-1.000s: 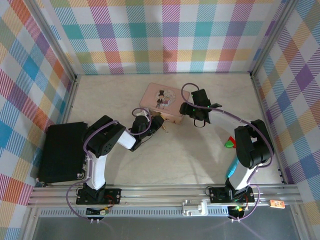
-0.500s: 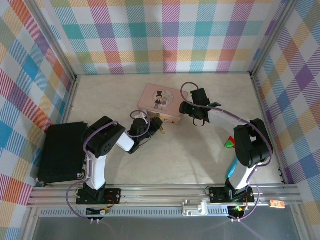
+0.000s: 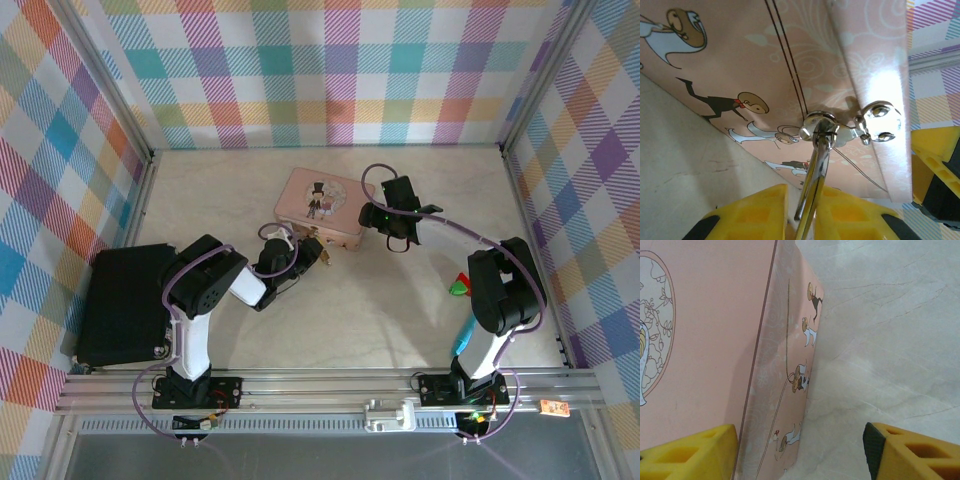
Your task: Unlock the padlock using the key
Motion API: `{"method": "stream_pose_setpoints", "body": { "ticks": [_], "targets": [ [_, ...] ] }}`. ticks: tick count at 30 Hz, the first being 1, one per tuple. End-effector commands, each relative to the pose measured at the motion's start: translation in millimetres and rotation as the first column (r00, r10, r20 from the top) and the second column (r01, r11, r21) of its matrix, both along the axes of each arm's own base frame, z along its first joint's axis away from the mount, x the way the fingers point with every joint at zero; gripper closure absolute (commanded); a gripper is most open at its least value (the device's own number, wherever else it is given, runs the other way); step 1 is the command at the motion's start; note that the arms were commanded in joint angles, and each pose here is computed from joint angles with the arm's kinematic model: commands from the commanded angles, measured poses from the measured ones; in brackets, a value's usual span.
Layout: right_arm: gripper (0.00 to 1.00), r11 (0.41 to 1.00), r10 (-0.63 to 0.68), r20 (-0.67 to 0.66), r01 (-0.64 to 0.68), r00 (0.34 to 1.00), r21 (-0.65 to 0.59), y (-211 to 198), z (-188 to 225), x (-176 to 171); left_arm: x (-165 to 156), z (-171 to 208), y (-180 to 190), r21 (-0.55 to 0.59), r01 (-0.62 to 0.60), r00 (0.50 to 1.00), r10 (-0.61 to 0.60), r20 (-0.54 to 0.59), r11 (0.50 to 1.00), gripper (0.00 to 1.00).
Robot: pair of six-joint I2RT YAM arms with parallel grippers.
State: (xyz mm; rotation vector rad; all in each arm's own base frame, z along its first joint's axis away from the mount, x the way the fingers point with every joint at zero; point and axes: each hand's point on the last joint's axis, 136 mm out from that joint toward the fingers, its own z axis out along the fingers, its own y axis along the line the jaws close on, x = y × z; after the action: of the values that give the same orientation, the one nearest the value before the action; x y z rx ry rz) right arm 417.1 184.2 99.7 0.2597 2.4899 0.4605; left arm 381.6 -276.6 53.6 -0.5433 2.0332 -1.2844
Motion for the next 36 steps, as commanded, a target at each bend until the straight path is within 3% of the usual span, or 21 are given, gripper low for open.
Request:
{"method": "stream_pose_setpoints", "body": {
  "ticks": [1, 5, 16, 24, 30, 36],
  "targets": [
    [0.32, 1.0, -0.001, 0.004, 0.001, 1.0, 0.01, 2.4, 6.1, 4.5, -4.0, -10.4, 13.7, 0.034, -0.031, 0.999, 0.033, -0.037, 0.999, 0.73],
    [0.32, 1.0, 0.0, 0.002, 0.0, 1.0, 0.01, 2.6, 5.8, 4.0, -7.0, -13.1, 19.1, 0.055, -0.036, 0.998, 0.039, -0.053, 0.998, 0.61],
    [0.33, 1.0, 0.012, 0.006, -0.012, 1.0, 0.017, 4.7, 9.5, 4.7, 1.1, -13.7, 12.8, 0.055, -0.018, 0.999, 0.021, -0.048, 0.998, 0.81],
    [0.34, 0.999, 0.028, 0.013, -0.028, 1.0, 0.026, 7.7, 11.9, 4.4, 15.6, -15.6, 11.9, 0.066, -0.028, 0.999, 0.031, -0.043, 0.997, 0.72],
    [0.35, 0.988, 0.152, 0.173, -0.149, 0.973, -0.034, 7.7, 58.4, -11.2, 10.8, 3.6, 27.0, 0.029, -0.054, 0.998, 0.055, -0.023, 0.998, 0.71],
    [0.35, 0.914, 0.385, 0.117, -0.361, 0.915, -0.187, 37.5, 65.6, -72.6, -5.0, 18.5, 54.9, 0.067, -0.066, 0.995, 0.07, -0.074, 0.996, 0.61]
  ]
}}
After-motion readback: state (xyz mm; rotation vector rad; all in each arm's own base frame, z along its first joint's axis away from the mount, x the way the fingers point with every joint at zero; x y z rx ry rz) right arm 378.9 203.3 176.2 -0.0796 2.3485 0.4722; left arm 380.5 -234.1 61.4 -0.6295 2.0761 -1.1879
